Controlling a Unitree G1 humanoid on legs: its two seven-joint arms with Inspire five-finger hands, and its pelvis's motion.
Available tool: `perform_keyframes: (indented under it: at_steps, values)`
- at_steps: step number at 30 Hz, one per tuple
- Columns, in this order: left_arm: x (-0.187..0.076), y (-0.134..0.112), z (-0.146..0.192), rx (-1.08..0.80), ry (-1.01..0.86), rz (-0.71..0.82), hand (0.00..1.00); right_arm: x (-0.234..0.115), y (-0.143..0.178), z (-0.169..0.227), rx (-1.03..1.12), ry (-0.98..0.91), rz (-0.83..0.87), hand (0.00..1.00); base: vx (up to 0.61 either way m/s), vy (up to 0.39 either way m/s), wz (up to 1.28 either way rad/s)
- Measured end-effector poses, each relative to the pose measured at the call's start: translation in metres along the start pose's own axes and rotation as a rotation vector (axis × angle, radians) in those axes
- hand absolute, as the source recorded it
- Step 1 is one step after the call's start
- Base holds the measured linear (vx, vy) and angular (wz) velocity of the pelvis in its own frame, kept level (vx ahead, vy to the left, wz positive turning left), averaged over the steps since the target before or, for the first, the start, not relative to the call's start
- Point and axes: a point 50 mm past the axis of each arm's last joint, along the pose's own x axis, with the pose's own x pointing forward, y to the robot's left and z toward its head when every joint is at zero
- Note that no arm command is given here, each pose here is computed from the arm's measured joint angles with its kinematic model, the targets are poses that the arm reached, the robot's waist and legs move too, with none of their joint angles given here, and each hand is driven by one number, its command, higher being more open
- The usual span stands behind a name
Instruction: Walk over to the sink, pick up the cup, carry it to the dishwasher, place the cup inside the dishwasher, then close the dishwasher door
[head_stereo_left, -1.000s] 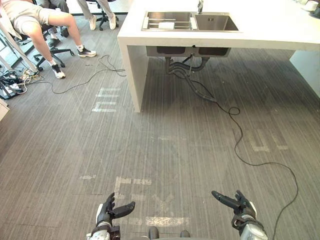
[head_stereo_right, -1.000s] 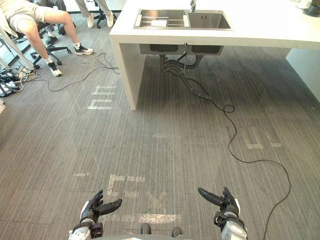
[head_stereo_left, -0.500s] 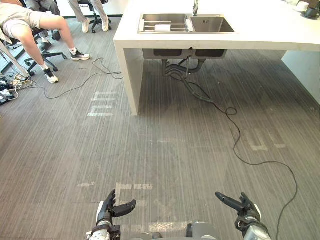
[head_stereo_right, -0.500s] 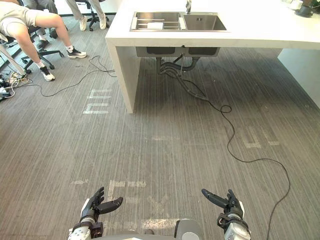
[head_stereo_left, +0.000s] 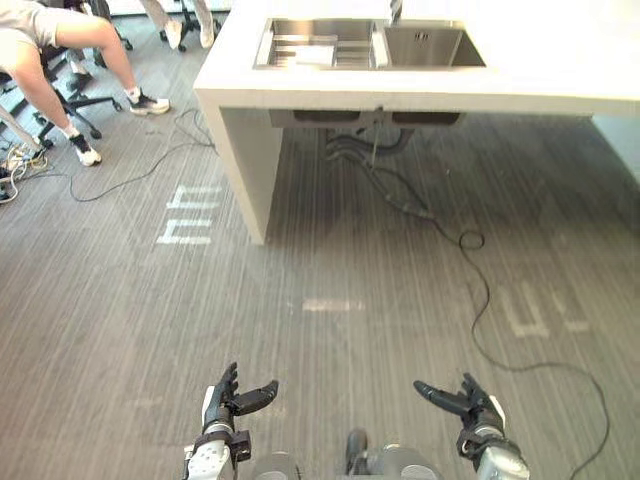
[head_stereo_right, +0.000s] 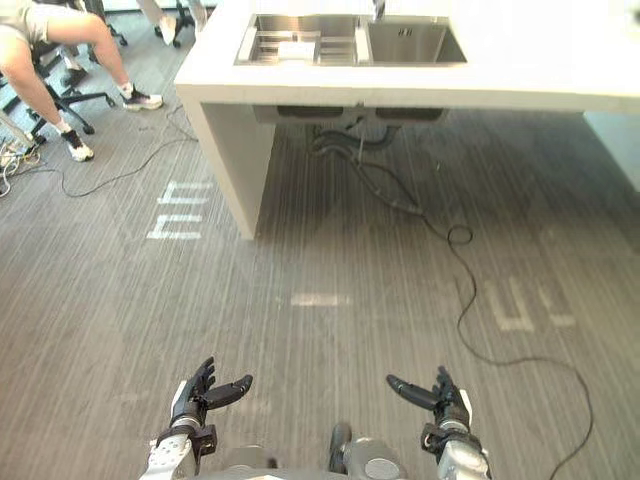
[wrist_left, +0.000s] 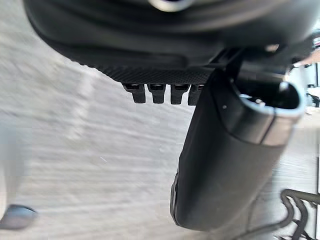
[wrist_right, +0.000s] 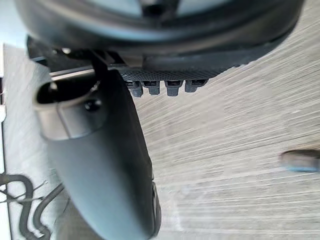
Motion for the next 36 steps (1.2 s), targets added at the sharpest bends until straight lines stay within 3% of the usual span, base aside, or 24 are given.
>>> perform_keyframes:
  at_steps: [6, 10, 18, 25, 29, 34, 36]
  values:
    - [0.006, -0.017, 0.012, -0.019, -0.031, -0.038, 1.0, 0.007, 0.01, 0.025, 0.026, -0.092, -0.003, 1.0, 0.37, 0.115, -0.1]
    - [0.011, -0.012, 0.023, -0.021, -0.062, -0.021, 1.0, 0.009, 0.019, 0.023, 0.028, -0.079, 0.013, 1.0, 0.43, 0.232, 0.11]
    - [-0.004, 0.007, -0.014, 0.0, 0.062, 0.025, 1.0, 0.006, 0.029, 0.001, -0.063, 0.013, 0.074, 1.0, 0.42, 0.161, -0.12]
    - [0.004, 0.012, -0.001, 0.0, 0.025, 0.051, 1.0, 0.004, 0.026, -0.004, -0.076, 0.03, 0.076, 1.0, 0.39, -0.097, 0.4]
    - [0.003, -0.001, -0.005, -0.048, 0.038, 0.041, 1.0, 0.009, 0.017, 0.004, -0.094, 0.017, 0.052, 1.0, 0.39, -0.232, 0.07]
    - [0.004, -0.013, 0.015, -0.1, -0.043, 0.012, 1.0, 0.002, 0.014, -0.011, -0.073, 0.055, 0.033, 1.0, 0.29, -0.169, 0.46]
    - [0.002, -0.016, 0.044, -0.123, -0.174, -0.004, 1.0, 0.003, 0.019, -0.006, -0.058, 0.034, 0.029, 1.0, 0.23, -0.054, 0.04]
